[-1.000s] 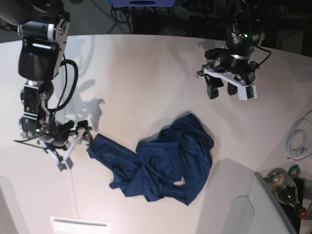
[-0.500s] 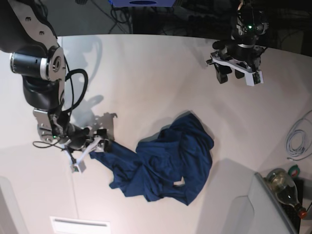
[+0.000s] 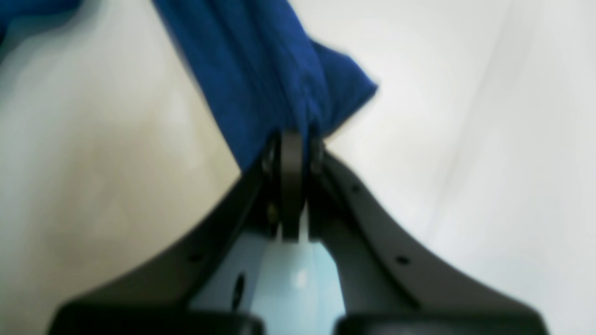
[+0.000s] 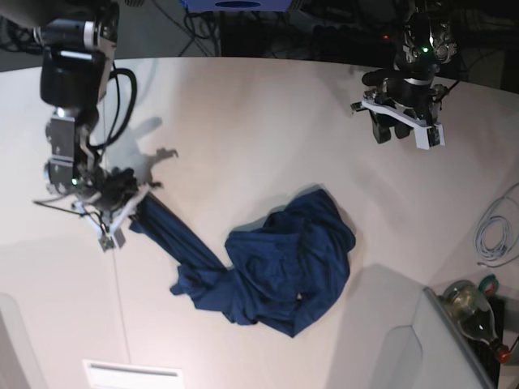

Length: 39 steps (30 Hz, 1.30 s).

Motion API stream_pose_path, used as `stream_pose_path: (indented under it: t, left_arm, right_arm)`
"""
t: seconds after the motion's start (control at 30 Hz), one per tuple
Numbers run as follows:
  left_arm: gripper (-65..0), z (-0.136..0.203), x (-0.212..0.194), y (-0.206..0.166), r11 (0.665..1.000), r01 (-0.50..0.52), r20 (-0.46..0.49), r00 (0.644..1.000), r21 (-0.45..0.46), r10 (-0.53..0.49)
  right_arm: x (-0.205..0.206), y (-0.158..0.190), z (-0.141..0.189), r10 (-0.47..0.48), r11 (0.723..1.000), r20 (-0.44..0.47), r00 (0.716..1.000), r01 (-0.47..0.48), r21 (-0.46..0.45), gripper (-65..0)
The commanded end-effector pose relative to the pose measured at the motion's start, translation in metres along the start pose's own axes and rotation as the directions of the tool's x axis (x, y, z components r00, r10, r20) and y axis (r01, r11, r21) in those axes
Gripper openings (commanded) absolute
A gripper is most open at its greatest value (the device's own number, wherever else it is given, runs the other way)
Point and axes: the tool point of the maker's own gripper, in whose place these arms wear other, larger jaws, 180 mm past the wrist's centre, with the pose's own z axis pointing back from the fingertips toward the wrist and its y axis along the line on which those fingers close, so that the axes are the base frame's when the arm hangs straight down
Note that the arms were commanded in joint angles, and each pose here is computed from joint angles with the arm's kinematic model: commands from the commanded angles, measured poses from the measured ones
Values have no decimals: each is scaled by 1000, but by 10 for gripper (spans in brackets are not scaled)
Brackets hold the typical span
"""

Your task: Layout the t-shirt on the table in an organized manner, then fold the t-shirt properly

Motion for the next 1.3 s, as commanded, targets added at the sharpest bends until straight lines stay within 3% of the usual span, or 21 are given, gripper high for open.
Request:
stream_pose_path:
  t: [0.0, 0.1, 0.37, 0.5, 0.63, 0.73, 0.83, 0.97, 1.03, 1.07, 1.13, 1.2, 1.27]
  left_arm:
    - [-500, -1, 15, -4, 1000, 6, 43, 999, -13, -6]
    - [-606, -11, 16, -28, 997, 29, 42, 999, -69, -26]
    - [-650, -61, 28, -146, 951, 65, 32, 998, -303, -58]
    - [-650, -90, 33, -176, 948, 92, 18, 996, -306, -90]
    - [-650, -101, 59, -176, 956, 138, 120, 987, -260, -110]
    - [-650, -98, 74, -160, 967, 127, 147, 984, -221, -96]
    - [-650, -89, 54, -99, 988, 99, 90, 992, -116, -89]
    - [-650, -67, 10, -1, 991, 124, -10, 992, 53, -124]
    - [-650, -53, -4, 37, 981, 156, -54, 987, 115, -151]
    - [-650, -46, -9, 53, 975, 174, -70, 984, 139, -166]
    - [-650, -32, -18, 80, 963, 195, -99, 979, 185, -180]
    - [-650, -19, -21, 102, 954, 190, -109, 980, 231, -169]
    - [-650, -9, -15, 118, 945, 171, -92, 984, 277, -151]
  right_arm:
    - [26, 3, 19, 52, 999, 94, 994, -53, 0, -645]
    - [2, 19, 60, 134, 991, 81, 988, -133, -18, -645]
    - [-55, 53, 106, 94, 995, 51, 994, -96, 29, -645]
    - [-73, 53, 109, 90, 995, 10, 996, -91, 31, -645]
    - [-79, 43, 112, 74, 997, -2, 997, -74, 7, -645]
    - [-74, 10, 106, 14, 998, 7, 1000, -14, -58, -635]
    - [-71, -32, 96, -84, 988, 3, 996, 84, -132, -584]
    - [-61, -77, 91, -88, 972, -81, 993, 68, -224, -275]
    - [-43, -81, 97, -53, 969, -46, 998, 40, -243, -147]
    - [-32, -77, 103, -23, 968, -20, 1000, 17, -250, -134]
    - [-10, -35, 107, 72, 976, 30, 997, -65, -206, -138]
    - [4, 23, 104, 216, 973, 58, 975, -210, -99, -137]
    - [16, 86, 91, 315, 947, 112, 943, -320, 32, -140]
